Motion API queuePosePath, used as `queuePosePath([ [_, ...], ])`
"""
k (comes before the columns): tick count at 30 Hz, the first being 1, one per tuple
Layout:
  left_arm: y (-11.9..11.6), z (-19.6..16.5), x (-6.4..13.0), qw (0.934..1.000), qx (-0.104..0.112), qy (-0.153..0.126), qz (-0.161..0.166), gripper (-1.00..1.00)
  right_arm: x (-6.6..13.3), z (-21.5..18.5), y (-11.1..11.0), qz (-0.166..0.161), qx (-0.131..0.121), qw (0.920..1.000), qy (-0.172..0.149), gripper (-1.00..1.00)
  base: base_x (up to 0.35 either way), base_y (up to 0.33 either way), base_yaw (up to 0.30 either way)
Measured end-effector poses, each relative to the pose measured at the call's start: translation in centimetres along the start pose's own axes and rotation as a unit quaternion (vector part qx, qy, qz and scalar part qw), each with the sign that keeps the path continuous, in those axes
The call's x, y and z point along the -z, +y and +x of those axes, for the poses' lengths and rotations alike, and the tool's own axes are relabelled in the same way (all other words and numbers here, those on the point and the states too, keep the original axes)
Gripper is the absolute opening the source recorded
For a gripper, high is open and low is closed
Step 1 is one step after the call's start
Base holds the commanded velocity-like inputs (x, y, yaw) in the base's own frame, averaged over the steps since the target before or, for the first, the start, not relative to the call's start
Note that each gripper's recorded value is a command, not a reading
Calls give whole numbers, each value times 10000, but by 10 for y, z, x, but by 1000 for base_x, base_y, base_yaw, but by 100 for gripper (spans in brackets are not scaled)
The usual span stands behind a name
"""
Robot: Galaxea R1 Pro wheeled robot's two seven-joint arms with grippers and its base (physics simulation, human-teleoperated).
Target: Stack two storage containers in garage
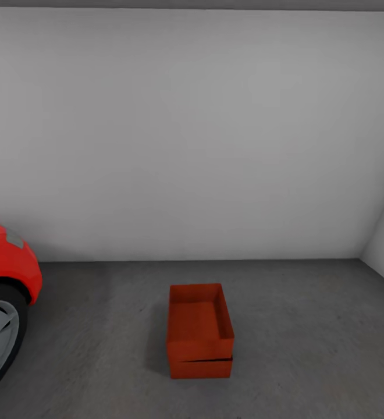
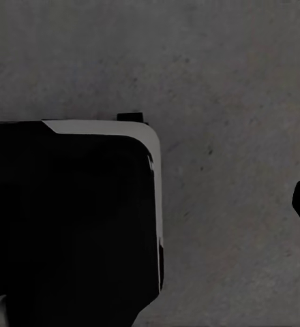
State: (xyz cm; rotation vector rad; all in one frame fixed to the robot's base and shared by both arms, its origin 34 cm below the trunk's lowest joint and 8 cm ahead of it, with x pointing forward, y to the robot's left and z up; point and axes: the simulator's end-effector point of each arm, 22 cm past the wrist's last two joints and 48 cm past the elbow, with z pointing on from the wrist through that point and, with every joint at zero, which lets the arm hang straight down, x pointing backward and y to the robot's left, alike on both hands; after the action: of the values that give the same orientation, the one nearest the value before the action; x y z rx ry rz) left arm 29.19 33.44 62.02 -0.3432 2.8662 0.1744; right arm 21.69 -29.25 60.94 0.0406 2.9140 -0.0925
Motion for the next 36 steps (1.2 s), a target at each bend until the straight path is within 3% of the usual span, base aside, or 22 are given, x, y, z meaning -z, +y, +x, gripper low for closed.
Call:
queuePosePath([
  [19, -2, -5, 3, 10000, 42, -76, 40, 100, 1, -11, -2, 47, -10, 9999, -160, 100, 0, 0, 0],
  [24, -10, 23, 6, 9994, 12, 105, 332, 100, 1, -14, -1, 43, -13, 9998, -200, 100, 0, 0, 0],
  [36, -14, 18, 7, 9989, 30, -25, 466, 100, 2, -21, -2, 46, -19, 9995, -297, 100, 0, 0, 0],
])
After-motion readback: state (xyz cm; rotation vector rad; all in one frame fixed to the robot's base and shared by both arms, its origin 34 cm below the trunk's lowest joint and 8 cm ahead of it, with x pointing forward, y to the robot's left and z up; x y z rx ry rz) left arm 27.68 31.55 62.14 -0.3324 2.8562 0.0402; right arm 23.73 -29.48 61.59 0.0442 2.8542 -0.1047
